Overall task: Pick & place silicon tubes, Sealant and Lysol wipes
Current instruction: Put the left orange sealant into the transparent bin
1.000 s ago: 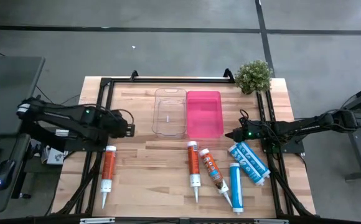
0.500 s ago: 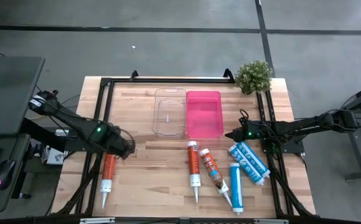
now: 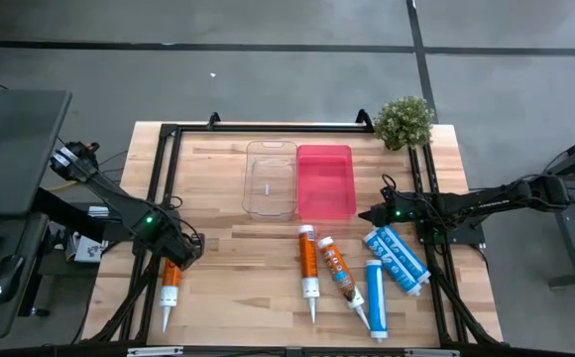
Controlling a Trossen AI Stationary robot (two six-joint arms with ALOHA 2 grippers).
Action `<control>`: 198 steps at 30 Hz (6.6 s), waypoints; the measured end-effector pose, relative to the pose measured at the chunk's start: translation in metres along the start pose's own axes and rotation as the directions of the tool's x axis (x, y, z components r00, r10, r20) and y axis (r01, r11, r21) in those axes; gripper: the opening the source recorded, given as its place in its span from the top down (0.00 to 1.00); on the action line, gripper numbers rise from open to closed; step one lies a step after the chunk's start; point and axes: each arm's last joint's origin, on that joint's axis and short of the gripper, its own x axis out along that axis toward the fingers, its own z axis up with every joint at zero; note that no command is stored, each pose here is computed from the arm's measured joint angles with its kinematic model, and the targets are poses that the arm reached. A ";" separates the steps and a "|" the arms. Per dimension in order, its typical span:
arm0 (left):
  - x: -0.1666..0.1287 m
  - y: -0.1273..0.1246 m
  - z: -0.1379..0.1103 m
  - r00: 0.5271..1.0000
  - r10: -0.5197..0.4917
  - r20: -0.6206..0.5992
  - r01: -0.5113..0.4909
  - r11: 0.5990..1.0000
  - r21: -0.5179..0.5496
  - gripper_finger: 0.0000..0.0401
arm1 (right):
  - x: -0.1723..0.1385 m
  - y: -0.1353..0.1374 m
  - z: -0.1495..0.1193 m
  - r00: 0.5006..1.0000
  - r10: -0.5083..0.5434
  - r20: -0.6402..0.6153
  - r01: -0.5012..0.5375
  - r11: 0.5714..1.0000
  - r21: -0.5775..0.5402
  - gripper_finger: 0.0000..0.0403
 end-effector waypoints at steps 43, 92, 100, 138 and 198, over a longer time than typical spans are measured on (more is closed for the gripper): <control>0.110 0.009 0.010 0.972 0.080 -0.221 -0.086 0.996 -0.018 0.30 | 0.000 0.000 0.000 1.000 -0.001 0.000 0.001 1.000 0.000 0.97; 0.020 -0.002 0.033 0.362 -0.920 0.150 0.932 0.362 -0.028 0.52 | 0.000 0.000 0.000 1.000 0.006 0.002 -0.006 1.000 0.001 0.97; -0.025 -0.032 0.065 0.013 -0.976 0.218 0.994 0.036 0.103 0.52 | 0.000 0.001 0.000 1.000 0.006 0.002 -0.006 1.000 0.001 0.97; -0.093 -0.185 0.117 -0.764 -0.639 -0.086 0.628 -0.768 0.128 0.53 | 0.000 0.000 0.000 1.000 0.006 0.002 -0.006 1.000 -0.006 0.97; -0.080 -0.183 0.125 -0.640 -0.568 0.517 0.717 -0.683 0.137 0.53 | 0.017 0.238 0.061 0.783 0.514 0.352 0.208 0.317 -0.925 0.97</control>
